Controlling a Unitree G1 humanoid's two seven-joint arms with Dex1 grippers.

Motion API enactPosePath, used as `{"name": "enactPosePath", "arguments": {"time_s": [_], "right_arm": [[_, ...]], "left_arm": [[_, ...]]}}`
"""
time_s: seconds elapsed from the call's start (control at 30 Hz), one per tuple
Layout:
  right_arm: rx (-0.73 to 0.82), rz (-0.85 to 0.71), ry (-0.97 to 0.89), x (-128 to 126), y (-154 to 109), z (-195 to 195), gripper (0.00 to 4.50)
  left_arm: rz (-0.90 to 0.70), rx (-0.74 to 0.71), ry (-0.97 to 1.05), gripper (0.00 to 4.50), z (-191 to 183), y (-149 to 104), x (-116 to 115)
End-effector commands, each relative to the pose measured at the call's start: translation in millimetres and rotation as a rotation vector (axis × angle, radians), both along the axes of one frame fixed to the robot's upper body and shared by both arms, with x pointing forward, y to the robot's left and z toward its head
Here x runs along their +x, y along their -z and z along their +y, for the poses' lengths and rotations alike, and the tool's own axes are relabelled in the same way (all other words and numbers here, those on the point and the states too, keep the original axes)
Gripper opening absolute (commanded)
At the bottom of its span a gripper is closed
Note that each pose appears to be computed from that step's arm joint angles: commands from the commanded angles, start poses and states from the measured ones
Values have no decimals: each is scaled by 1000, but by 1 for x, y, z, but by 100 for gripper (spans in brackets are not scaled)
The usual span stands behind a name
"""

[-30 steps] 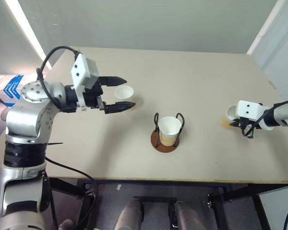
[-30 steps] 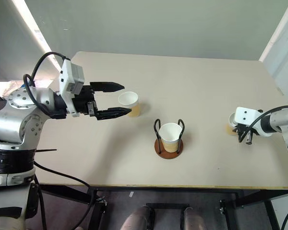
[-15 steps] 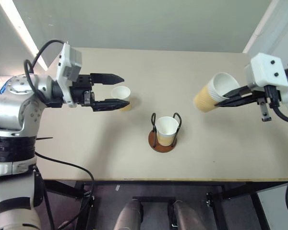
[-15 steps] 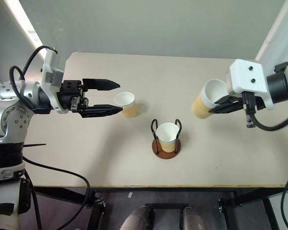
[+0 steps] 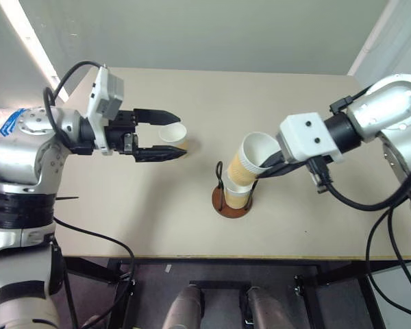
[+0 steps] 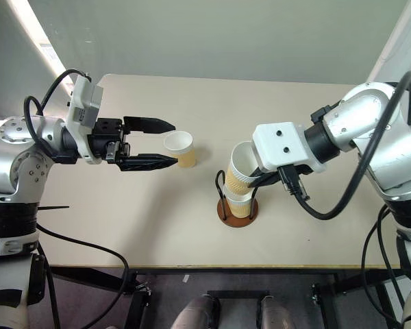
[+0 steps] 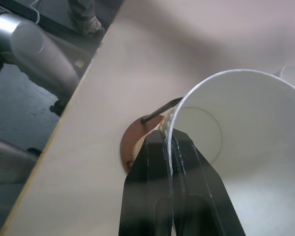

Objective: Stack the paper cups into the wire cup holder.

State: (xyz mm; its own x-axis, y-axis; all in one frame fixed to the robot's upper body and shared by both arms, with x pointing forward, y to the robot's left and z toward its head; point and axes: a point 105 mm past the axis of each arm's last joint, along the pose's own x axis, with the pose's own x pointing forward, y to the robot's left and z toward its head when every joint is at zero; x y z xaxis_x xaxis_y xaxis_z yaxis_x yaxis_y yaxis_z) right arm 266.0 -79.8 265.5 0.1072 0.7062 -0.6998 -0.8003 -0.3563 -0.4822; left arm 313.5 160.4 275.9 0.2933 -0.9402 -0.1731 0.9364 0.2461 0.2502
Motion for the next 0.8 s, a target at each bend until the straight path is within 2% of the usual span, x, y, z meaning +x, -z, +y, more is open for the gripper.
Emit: {"name": "enactPosePath", "arguments": {"time_s": [0.03,0.4,0.67,0.8], "right_arm": [[-3,-55,-21,3,-4,6,4],[-67,-64,-26,17,21,4,4],[-95,-76,-24,20,28,3,4],[-52,-70,-7,21,21,7,98]], "left_arm": [[-59,13,12,450,-4,-11,-3],[-65,13,2,450,-5,-11,-3],[-67,14,-7,450,-5,-11,-2],[-69,20,-9,450,-5,-10,-2]]}}
